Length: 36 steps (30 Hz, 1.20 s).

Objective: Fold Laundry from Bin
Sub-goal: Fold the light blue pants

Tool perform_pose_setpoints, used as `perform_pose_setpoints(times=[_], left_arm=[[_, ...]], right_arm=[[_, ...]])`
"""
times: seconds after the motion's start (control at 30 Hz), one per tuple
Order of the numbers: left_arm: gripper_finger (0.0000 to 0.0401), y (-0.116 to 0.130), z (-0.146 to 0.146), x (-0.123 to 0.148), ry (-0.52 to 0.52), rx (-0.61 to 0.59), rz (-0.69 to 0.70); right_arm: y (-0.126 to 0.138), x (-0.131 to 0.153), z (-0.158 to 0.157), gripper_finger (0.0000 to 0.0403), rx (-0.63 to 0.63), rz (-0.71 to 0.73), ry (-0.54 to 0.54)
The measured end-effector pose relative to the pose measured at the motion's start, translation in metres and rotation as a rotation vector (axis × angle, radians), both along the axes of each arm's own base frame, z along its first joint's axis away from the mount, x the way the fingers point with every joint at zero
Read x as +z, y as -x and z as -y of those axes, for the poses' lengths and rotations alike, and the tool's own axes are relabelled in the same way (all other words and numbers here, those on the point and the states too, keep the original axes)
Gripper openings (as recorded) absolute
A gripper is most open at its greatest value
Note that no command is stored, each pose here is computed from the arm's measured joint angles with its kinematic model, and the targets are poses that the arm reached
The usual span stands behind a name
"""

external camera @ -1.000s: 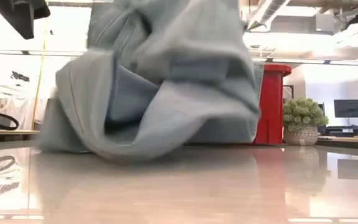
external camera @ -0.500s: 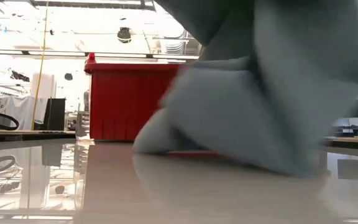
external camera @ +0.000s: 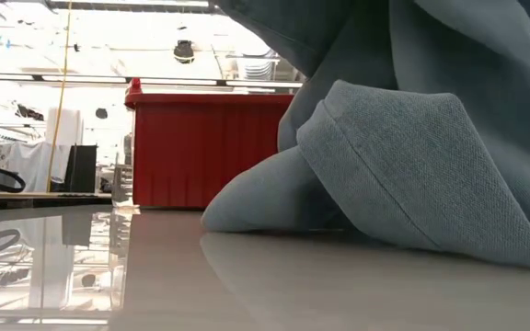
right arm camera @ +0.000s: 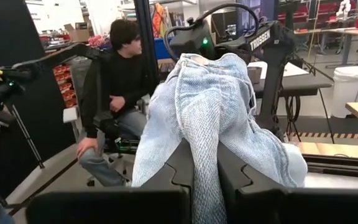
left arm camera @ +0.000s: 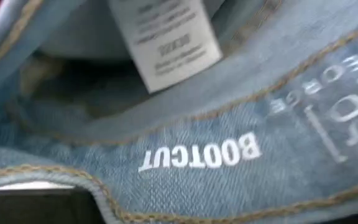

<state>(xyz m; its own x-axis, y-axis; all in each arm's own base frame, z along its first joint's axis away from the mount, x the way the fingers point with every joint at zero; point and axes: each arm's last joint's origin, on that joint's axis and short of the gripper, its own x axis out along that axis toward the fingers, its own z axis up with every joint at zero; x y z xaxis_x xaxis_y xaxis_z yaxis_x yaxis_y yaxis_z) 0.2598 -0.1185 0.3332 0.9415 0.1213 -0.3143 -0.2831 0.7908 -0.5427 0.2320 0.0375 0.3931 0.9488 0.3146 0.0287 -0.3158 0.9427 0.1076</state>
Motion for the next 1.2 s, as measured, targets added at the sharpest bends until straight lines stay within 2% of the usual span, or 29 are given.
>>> perform_pose_setpoints(times=[0.17, 0.3, 0.43, 0.63, 0.97, 1.2], left_arm=[[0.0210, -0.005, 0.000, 0.012, -0.073, -0.077, 0.099], [0.0210, -0.008, -0.001, 0.017, -0.098, -0.129, 0.148], [0.0210, -0.009, -0.001, 0.020, -0.100, -0.160, 0.174], [0.0210, -0.018, -0.004, 0.015, -0.063, -0.286, 0.173], [0.0210, -0.050, -0.008, -0.009, -0.008, -0.326, 0.144], [0.0209, -0.051, -0.011, -0.016, 0.012, -0.302, 0.085]], right_arm=[[0.000, 0.000, 0.001, 0.0051, -0.009, -0.010, -0.031], [0.001, -0.008, 0.000, 0.0051, 0.020, -0.126, -0.090], [0.003, -0.022, -0.004, 0.0051, 0.018, -0.278, -0.107], [-0.003, -0.029, -0.007, 0.0052, -0.010, -0.317, -0.092], [-0.032, -0.058, -0.017, 0.0056, 0.020, -0.442, -0.074], [-0.034, -0.070, -0.027, 0.0101, 0.080, -0.517, -0.037]])
